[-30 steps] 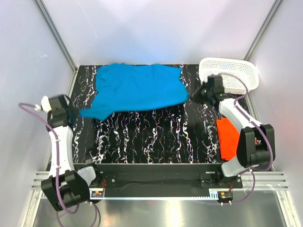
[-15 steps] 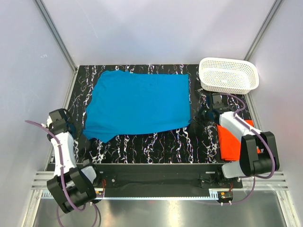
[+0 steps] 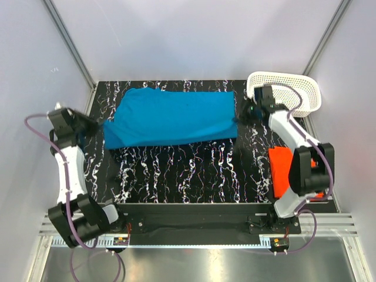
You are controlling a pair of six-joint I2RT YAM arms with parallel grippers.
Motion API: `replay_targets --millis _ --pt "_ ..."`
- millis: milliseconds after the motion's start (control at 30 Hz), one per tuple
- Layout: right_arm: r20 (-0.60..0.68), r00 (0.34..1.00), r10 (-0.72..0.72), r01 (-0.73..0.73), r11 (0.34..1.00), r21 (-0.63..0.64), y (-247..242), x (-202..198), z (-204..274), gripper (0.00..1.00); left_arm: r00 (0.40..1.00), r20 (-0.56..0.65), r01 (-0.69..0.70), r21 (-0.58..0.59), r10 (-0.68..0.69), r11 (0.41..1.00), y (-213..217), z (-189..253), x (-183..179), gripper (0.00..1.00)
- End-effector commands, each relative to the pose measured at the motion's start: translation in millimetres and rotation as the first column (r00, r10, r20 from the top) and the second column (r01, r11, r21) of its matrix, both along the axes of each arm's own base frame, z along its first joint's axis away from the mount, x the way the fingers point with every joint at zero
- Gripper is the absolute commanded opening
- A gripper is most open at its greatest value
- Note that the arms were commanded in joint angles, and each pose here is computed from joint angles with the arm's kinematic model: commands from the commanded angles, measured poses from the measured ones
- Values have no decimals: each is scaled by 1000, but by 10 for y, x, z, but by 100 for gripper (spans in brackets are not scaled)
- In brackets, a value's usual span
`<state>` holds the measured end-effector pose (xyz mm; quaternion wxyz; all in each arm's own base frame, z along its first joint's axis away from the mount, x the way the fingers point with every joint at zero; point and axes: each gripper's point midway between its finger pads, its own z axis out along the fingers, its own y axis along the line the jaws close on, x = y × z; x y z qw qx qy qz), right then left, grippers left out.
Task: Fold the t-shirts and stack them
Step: Flatten the tshirt out
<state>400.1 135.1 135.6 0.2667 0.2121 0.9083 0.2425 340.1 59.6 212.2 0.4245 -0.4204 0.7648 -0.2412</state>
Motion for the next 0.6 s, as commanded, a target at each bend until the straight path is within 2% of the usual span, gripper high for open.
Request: replay_targets --millis 0,33,67,100,133,167,200,233,267,300,333,400,433,500,533,567 --pt "207 978 -24 28 999 -17 10 704 651 2 895 402 160 114 -193 981 -294 1272 533 0" --pt "239 971 -30 34 999 -13 16 834 774 2 874 439 166 135 -209 977 -345 1440 619 0" --pt "246 969 -31 36 999 -16 28 992 767 2 817 518 184 186 -255 965 -486 1856 692 0" --pt "334 941 -43 47 999 -4 34 1193 1151 2 816 515 192 189 -264 963 -498 1878 842 0" --pt "365 930 -46 49 999 0 45 1295 1280 1 787 552 187 213 -276 959 -516 2071 915 0" --pt "401 915 -49 52 999 5 30 1403 1426 1 725 624 173 246 -292 954 -545 2499 945 0" --pt "463 885 -54 50 999 21 47 1576 1699 2 720 633 168 238 -284 957 -492 2527 1111 0" --pt "495 867 -62 54 998 30 33 1655 1852 1 691 666 158 243 -283 957 -485 2700 1158 0" --pt "559 826 -73 58 997 44 0 1787 2150 2 609 736 132 273 -295 953 -479 3134 1141 0" --pt "588 805 -82 63 997 52 -16 1846 2293 2 579 758 120 286 -301 951 -466 3303 1164 0" --pt "646 757 -94 66 996 68 -65 1924 2593 2 499 804 100 317 -323 943 -458 3730 1219 0" --pt "724 681 -113 77 994 83 -148 1976 3012 1 447 828 91 334 -338 938 -470 3970 1241 0" --pt "746 655 -125 88 992 89 -198 1980 3145 1 392 849 82 350 -353 933 -497 4190 1208 0" --pt "801 578 -154 117 988 106 -313 1965 3494 1 347 865 70 360 -361 930 -500 4353 1190 0" --pt "818 551 -164 126 986 113 -355 1962 3597 0 286 884 46 372 -369 927 -521 4555 1076 0" --pt "842 509 -177 137 983 124 -394 1933 3765 0 273 889 42 370 -367 928 -507 4570 1114 0"
